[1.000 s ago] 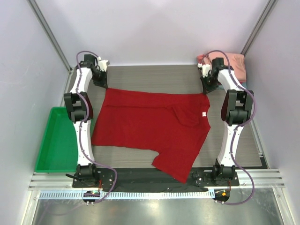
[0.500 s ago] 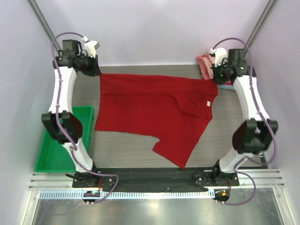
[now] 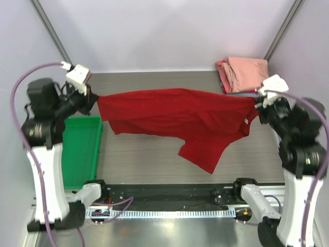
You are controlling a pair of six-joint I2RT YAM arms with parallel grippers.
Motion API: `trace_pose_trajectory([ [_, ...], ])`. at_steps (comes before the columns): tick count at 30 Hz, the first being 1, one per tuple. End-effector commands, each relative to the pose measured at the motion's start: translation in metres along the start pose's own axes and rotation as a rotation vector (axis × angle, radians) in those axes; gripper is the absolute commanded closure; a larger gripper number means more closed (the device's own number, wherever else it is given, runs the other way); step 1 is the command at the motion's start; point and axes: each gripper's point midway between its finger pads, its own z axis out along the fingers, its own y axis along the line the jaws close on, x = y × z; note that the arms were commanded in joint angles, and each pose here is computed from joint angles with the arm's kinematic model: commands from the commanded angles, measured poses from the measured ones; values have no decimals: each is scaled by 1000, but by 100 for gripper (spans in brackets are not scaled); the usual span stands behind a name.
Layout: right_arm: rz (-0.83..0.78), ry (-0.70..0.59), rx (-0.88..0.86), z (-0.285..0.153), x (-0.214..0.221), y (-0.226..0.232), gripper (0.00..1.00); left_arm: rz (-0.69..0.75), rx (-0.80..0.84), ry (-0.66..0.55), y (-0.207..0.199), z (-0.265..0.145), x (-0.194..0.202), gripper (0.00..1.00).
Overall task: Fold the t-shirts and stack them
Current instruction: Fold the tshirt
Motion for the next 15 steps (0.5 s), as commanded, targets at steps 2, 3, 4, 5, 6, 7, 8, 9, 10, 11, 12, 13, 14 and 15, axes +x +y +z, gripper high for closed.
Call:
trace_pose_trajectory([
  [2,-49,-107,79,-49,-28,-5,99,94,-124,-143,-2,-45,-30,100],
  [3,-42,-120,96,-54,-33,-8,99,104,-141,-173,-4,-55,-40,100],
  [4,-37,-128,119,-58,-38,-13,99,107,-153,-193,-3,-59,-46,100],
  [5,-38,-145,131,-61,-46,-16,99,109,-168,-205,-1,-61,-50,100],
  [6,-40,-159,137,-60,-53,-20,99,110,-173,-212,3,-58,-55,100],
  [7,-40,-165,134,-58,-55,-21,99,110,-174,-203,6,-55,-55,100],
  [8,-39,-169,134,-52,-57,-22,99,108,-167,-188,8,-50,-53,100],
  [9,-33,-146,122,-40,-50,-23,99,100,-145,-157,11,-39,-47,100],
  [10,-28,-124,111,-32,-43,-21,99,94,-131,-139,12,-33,-43,100],
  [11,-19,-119,104,-24,-41,-21,99,88,-121,-117,14,-25,-37,100],
  [12,-12,-90,82,-12,-29,-17,99,81,-101,-78,15,-17,-25,100],
  [13,-6,-66,56,0,-21,-14,99,67,-80,-43,17,-5,-16,100],
  [14,-6,-62,40,9,-17,-12,99,54,-55,-2,17,6,-2,100],
  [15,7,-20,5,24,-1,-6,99,36,-24,34,15,14,10,100],
])
